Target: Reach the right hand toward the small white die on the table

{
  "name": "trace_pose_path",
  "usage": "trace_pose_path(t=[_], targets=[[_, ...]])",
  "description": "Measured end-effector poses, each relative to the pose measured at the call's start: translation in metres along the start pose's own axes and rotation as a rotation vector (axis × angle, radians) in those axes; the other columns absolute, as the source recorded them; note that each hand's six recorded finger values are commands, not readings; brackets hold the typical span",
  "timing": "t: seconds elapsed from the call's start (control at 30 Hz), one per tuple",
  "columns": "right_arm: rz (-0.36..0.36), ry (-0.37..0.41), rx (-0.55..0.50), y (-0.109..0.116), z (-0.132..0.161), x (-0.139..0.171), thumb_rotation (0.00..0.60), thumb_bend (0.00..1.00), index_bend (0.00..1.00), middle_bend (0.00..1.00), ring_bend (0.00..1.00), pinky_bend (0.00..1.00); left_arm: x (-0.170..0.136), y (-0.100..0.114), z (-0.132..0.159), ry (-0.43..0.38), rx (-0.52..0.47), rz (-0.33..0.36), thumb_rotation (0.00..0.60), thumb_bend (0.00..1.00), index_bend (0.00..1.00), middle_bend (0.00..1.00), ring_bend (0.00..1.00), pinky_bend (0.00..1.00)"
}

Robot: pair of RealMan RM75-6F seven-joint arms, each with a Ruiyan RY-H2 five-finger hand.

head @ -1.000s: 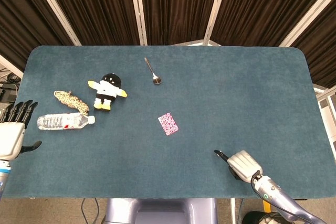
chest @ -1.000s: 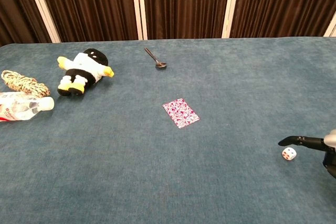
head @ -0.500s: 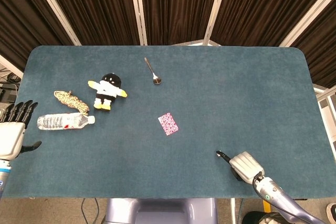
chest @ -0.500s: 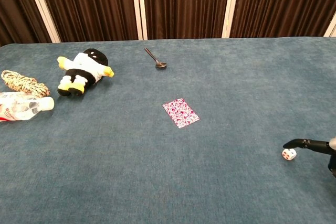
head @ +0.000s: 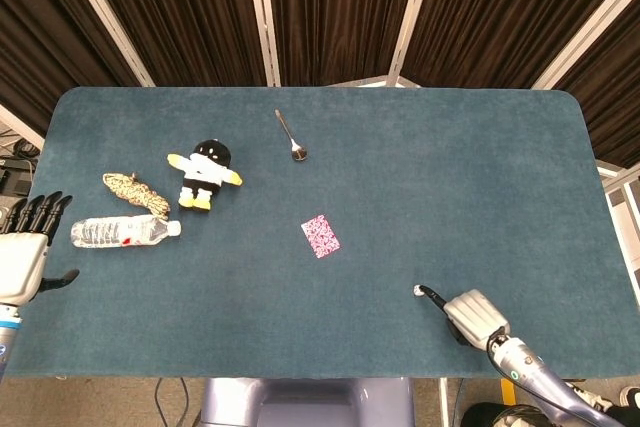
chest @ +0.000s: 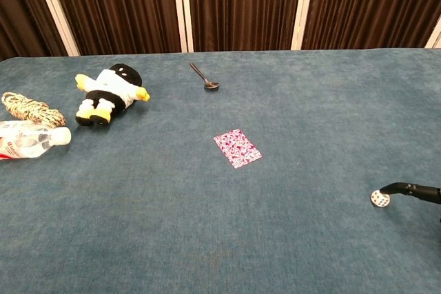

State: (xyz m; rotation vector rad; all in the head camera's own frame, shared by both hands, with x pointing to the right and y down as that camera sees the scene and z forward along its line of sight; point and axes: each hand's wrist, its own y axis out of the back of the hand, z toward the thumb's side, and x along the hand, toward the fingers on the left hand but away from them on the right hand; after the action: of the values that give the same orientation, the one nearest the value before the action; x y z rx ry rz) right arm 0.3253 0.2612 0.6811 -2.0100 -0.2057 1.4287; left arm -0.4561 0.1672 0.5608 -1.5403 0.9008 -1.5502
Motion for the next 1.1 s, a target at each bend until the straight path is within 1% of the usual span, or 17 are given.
trace_pose_path(t=[0.53, 0.7, 0.83, 0.87, 0.9, 0.93, 0.97, 1.0, 1.03, 1.07, 1.1], targets=[[0.012, -0.056, -0.035, -0.004, -0.025, 0.006, 0.6, 0.73, 0.0, 0.78, 0.78, 1.0, 0.0, -0.003, 0.003, -0.004, 0.006, -0.011, 0.6, 0.0, 0.0, 0.0, 0.0, 0.0], [-0.022, -0.058, -0.042, 0.003, -0.027, 0.01, 0.6, 0.73, 0.0, 0.78, 0.78, 1.0, 0.0, -0.002, 0.003, -0.005, 0.001, -0.006, 0.6, 0.0, 0.0, 0.0, 0.0, 0.0], [-0.085, -0.048, -0.045, 0.018, -0.024, 0.016, 0.6, 0.72, 0.0, 0.78, 0.78, 0.98, -0.002, 0.0, 0.003, -0.008, -0.006, 0.0, 0.6, 0.0, 0.0, 0.0, 0.0, 0.0], [-0.117, -0.045, -0.047, 0.026, -0.022, 0.02, 0.6, 0.68, 0.0, 0.76, 0.77, 0.95, -0.002, 0.001, 0.003, -0.009, -0.006, 0.001, 0.6, 0.0, 0.0, 0.0, 0.0, 0.0], [-0.131, -0.044, -0.048, 0.029, -0.022, 0.021, 0.6, 0.6, 0.0, 0.73, 0.75, 0.9, -0.002, 0.002, 0.003, -0.01, -0.008, 0.004, 0.6, 0.0, 0.0, 0.0, 0.0, 0.0], [-0.154, -0.043, -0.048, 0.034, -0.021, 0.024, 0.6, 0.42, 0.0, 0.65, 0.67, 0.78, -0.003, 0.002, 0.003, -0.012, -0.009, 0.006, 0.6, 0.0, 0.0, 0.0, 0.0, 0.0], [-0.19, -0.042, -0.048, 0.041, -0.02, 0.027, 0.6, 0.21, 0.0, 0.51, 0.51, 0.58, -0.003, 0.003, 0.003, -0.013, -0.011, 0.009, 0.6, 0.0, 0.0, 0.0, 0.0, 0.0], [-0.222, -0.042, -0.047, 0.047, -0.019, 0.03, 0.6, 0.1, 0.0, 0.39, 0.38, 0.42, -0.005, 0.003, 0.003, -0.015, -0.012, 0.012, 0.6, 0.0, 0.0, 0.0, 0.0, 0.0], [-0.257, -0.042, -0.046, 0.053, -0.019, 0.033, 0.6, 0.02, 0.0, 0.22, 0.19, 0.21, -0.005, 0.003, 0.002, -0.017, -0.012, 0.015, 0.6, 0.0, 0.0, 0.0, 0.0, 0.0], [-0.306, -0.043, -0.047, 0.062, -0.018, 0.039, 0.6, 0.0, 0.0, 0.09, 0.05, 0.06, -0.006, 0.003, 0.002, -0.019, -0.01, 0.016, 0.6, 0.0, 0.0, 0.0, 0.0, 0.0], [-0.343, -0.046, -0.05, 0.068, -0.018, 0.044, 0.6, 0.0, 0.0, 0.04, 0.01, 0.01, -0.008, 0.001, 0.003, -0.023, -0.005, 0.015, 0.6, 0.0, 0.0, 0.0, 0.0, 0.0]])
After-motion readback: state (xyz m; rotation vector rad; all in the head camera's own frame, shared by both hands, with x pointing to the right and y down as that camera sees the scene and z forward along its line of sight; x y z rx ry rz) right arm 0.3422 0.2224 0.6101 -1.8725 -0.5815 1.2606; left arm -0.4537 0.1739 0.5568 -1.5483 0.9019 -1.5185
